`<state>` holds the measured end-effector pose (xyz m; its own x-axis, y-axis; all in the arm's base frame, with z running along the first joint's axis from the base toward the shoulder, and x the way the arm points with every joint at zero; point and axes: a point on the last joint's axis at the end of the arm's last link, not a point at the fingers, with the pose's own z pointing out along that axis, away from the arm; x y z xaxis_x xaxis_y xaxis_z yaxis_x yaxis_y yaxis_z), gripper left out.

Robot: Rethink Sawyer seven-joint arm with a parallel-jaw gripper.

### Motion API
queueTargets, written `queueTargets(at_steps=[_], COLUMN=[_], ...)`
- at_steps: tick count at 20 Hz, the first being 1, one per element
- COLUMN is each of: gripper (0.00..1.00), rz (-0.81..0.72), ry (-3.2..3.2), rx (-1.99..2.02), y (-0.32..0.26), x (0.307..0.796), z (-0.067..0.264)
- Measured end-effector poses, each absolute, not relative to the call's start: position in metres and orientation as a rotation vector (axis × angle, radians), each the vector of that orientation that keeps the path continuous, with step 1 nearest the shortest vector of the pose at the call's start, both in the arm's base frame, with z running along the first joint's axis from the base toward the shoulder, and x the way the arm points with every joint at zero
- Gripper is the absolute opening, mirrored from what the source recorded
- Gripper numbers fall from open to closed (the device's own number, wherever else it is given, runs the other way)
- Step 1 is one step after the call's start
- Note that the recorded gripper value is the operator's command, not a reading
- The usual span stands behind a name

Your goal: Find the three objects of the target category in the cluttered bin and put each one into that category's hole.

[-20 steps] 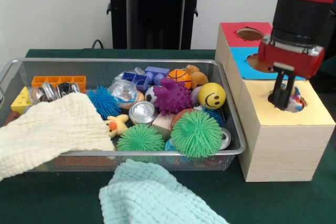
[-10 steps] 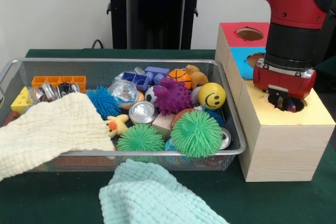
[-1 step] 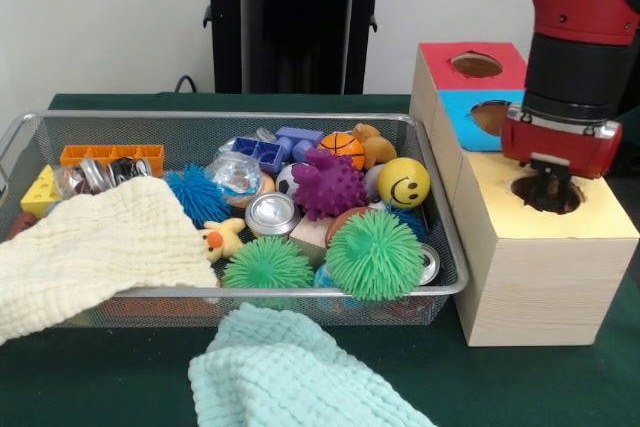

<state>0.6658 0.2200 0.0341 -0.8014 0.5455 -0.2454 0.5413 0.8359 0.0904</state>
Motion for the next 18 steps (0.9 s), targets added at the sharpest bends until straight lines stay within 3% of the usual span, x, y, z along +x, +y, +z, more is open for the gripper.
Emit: queueTargets(at_steps=[11,18], gripper=[0.0,0.0], rz=[-0.002,-0.016], ry=[2.767,2.833], rx=[0.813,0.826], y=[0.223,0.221], x=[0.662,0.658], z=[0.043,0.084])
